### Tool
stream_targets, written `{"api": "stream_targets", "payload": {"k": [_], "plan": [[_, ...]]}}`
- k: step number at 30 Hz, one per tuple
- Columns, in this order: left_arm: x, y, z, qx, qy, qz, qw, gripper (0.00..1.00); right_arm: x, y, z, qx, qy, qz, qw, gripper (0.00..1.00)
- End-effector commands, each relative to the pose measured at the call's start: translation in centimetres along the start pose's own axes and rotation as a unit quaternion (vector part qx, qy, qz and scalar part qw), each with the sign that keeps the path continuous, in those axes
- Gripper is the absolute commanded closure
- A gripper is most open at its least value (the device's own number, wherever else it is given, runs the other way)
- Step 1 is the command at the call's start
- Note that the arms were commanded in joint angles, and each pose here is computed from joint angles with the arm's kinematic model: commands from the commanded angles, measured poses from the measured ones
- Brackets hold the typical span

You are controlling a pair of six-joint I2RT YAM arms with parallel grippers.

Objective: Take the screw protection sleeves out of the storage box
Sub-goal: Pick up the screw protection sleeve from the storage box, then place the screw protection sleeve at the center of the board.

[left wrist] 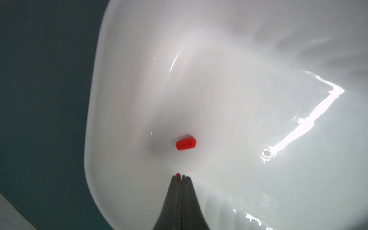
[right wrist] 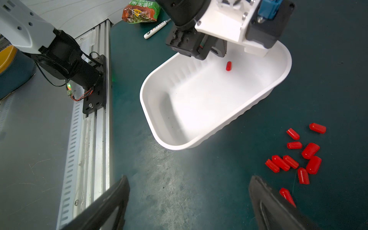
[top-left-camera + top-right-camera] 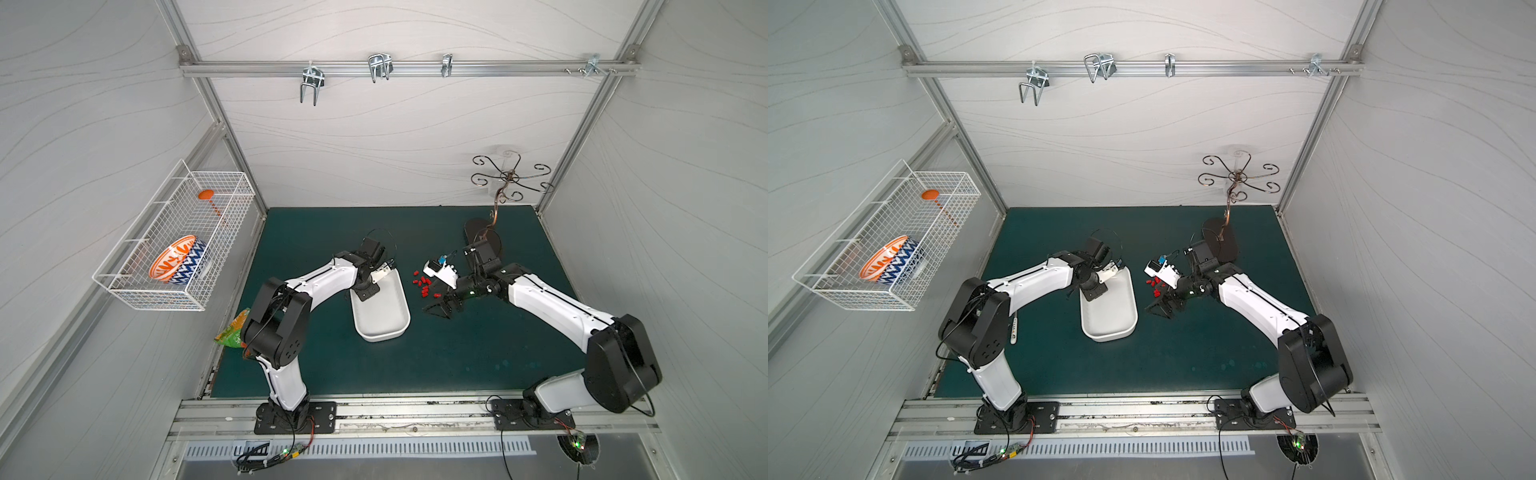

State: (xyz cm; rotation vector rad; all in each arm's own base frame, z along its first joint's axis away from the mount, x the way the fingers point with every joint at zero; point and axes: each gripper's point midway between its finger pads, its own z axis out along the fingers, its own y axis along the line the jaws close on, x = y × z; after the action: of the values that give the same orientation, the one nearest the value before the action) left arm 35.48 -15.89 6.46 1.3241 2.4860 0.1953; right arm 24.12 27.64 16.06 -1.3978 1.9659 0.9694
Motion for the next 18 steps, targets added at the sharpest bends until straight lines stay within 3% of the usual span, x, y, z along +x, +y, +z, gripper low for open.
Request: {"api": "stream_targets", "payload": {"k": [1, 5, 11, 14, 18], "plan": [[-2.1, -0.5, -3.8, 0.041, -0.054, -0.011, 0.998, 1.00, -0.9, -0.3, -0.7, 0.000, -0.008, 0.007, 1.000, 0.03], [-4.0, -1.9, -6.8, 0.098, -0.106, -0.011, 0.989, 1.00, -1.0, -1.5, -2.4, 0.015, -0.032, 0.022, 0.999, 0.03], [-8.6, -5.5, -10.2, 0.197, -0.188, 0.000, 0.962, 1.00, -1.4, -4.4, -7.1, 0.067, -0.077, 0.060, 0.993, 0.03], [-11.1, -7.0, -9.9, 0.215, -0.195, 0.015, 0.957, 1.00, -1.4, -5.8, -9.7, 0.099, -0.102, 0.080, 0.987, 0.03], [-13.9, -8.4, -6.9, 0.220, -0.170, 0.021, 0.960, 1.00, -1.0, -7.4, -12.1, 0.139, -0.113, 0.105, 0.978, 0.02]]}}
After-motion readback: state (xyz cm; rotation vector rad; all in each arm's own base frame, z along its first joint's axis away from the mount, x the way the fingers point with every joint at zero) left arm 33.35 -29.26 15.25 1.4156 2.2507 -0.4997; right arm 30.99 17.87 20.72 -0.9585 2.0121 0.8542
